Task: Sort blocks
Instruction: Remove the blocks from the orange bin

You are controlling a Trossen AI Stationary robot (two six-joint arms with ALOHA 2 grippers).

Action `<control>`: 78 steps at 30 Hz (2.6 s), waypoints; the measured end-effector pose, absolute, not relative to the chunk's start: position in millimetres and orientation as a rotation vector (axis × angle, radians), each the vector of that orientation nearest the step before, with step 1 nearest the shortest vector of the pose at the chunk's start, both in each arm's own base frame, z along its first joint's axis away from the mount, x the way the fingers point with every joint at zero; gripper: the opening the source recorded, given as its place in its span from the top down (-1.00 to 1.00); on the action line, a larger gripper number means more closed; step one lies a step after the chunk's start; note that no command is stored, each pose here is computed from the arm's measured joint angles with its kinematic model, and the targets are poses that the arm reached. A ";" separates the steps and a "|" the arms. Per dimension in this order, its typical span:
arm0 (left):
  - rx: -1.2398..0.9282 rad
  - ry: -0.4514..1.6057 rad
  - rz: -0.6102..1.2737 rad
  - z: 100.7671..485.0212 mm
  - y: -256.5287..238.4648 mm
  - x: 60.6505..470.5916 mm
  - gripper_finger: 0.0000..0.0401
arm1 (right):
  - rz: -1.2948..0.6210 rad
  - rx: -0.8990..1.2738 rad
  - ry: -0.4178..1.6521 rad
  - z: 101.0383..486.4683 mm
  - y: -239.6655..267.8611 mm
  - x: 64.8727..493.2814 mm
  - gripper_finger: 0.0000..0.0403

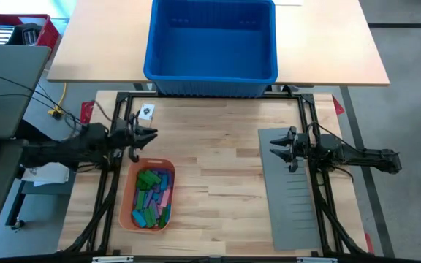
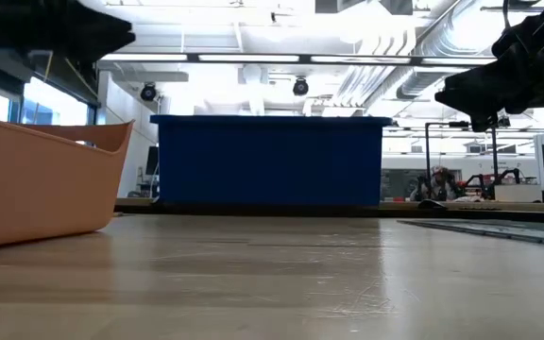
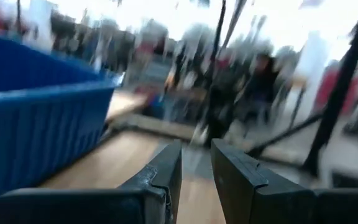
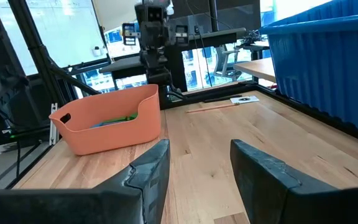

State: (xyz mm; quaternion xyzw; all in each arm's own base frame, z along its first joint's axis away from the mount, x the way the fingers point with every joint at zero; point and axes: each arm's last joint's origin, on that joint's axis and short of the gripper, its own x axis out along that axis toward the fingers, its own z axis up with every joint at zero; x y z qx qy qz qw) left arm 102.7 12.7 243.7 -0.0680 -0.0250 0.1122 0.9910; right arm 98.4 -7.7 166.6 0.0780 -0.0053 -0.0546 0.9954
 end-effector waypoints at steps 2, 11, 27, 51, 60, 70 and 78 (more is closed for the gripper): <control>-0.116 0.102 0.241 259.0 11.9 110.5 0.60 | -0.109 0.156 -0.011 166.6 -7.7 98.4 0.18; -0.225 0.860 0.176 297.9 1.5 159.8 0.25 | -0.109 0.156 -0.011 166.7 -7.7 98.4 0.18; -0.534 1.610 0.517 272.2 -7.7 183.0 -0.12 | -0.109 0.156 -0.010 166.6 -7.7 98.5 0.18; -1.310 1.600 0.862 234.4 -68.0 150.7 -0.12 | -0.109 0.156 -0.011 166.6 -7.7 98.4 0.18; -1.335 1.616 0.898 213.7 -76.6 145.4 0.04 | -0.109 0.156 -0.011 166.7 -7.7 98.4 0.18; -1.395 1.487 0.839 186.8 -61.4 155.0 0.84 | -0.109 0.156 -0.011 166.6 -7.7 98.4 0.18; -1.368 1.406 0.768 189.4 -29.4 165.8 0.95 | -0.109 0.156 -0.011 166.6 -7.7 98.4 0.18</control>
